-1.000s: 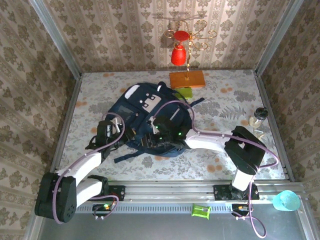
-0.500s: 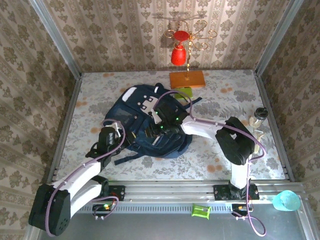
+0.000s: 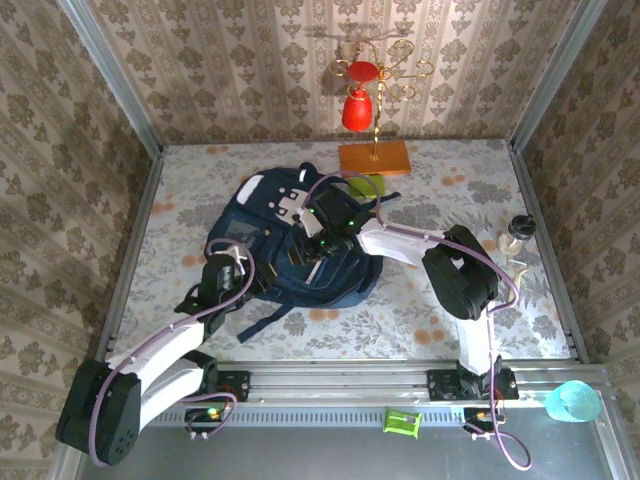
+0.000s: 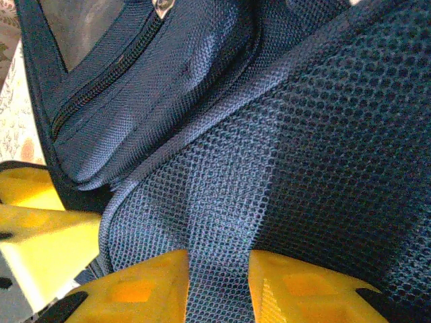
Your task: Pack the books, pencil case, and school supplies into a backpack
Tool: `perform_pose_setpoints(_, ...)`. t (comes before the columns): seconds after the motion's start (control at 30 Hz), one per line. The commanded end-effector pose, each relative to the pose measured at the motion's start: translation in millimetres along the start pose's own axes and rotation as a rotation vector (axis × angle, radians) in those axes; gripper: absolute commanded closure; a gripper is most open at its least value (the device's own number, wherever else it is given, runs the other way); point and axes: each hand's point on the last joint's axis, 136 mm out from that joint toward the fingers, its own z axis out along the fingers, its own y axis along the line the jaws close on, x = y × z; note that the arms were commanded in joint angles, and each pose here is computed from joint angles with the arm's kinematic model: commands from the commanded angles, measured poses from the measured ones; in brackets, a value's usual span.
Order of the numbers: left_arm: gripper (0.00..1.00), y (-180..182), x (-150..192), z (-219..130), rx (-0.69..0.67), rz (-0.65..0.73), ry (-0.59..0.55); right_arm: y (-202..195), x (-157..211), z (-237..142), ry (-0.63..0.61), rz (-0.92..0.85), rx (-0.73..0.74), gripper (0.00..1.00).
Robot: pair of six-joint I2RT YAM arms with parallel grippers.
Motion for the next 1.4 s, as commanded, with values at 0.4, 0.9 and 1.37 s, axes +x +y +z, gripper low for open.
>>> perform_pose_setpoints(0.4, 0.49, 12, -12, -7, 0.031, -0.055, 0.022, -23, 3, -10, -0.064, 0.009, 0.055, 0.69)
perform_pose_setpoints(0.9, 0.83, 25, -12, 8, 0.023, -0.074, 0.044, 25, 7, -54, -0.184, 0.003, 0.01, 0.64)
perform_pose_setpoints(1.37, 1.0, -24, -17, -15, 0.188, -0.115, 0.048, 108, 34, -11, -0.362, 0.227, -0.188, 0.53)
